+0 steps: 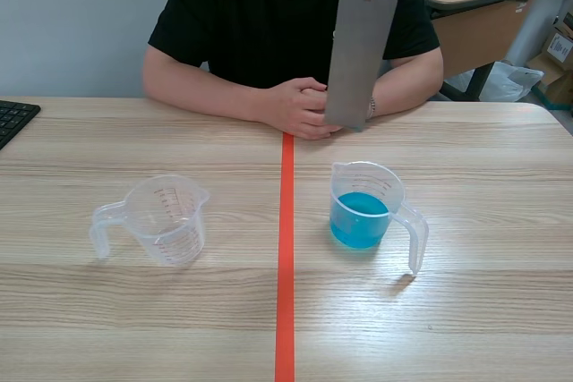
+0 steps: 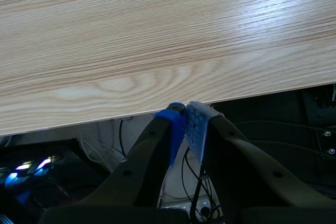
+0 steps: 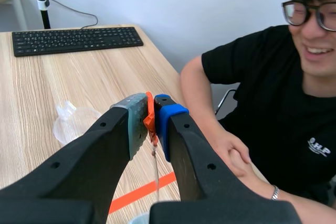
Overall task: Do the redox reaction experiment.
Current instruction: 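Put the plate into the left beaker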
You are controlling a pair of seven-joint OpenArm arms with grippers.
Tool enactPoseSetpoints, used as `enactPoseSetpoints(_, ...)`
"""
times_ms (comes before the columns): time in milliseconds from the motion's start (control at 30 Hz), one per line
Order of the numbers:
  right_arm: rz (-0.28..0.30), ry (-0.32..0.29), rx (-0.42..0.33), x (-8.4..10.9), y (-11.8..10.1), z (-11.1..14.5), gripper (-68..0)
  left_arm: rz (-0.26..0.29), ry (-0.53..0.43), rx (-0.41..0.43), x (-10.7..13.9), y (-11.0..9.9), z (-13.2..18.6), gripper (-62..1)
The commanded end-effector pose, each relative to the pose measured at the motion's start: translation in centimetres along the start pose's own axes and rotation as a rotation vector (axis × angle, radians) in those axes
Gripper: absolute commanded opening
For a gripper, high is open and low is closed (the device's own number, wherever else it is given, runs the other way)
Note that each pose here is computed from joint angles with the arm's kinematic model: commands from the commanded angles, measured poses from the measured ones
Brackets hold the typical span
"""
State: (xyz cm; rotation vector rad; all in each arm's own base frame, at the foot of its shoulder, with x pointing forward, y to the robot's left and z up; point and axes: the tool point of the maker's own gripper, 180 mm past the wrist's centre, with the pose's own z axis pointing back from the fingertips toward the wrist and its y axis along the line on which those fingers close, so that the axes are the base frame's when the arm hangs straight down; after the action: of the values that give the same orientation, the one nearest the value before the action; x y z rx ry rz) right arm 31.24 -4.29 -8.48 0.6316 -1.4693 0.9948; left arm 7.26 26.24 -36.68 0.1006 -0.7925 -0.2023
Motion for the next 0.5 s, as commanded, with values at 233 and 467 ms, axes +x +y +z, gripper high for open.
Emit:
enactPoseSetpoints(233,0.047,-0.077,0.055,2.1,2.1,-3.9,-66.0,0.005,-0.012,0.004,0.3,0.0,0.1,-56.5)
enactPoseSetpoints(467,0.049,-0.108,0.092,3.0,4.6,-7.2,-66.0,0.005,-0.012,0.004,0.3,0.0,0.1,-56.5)
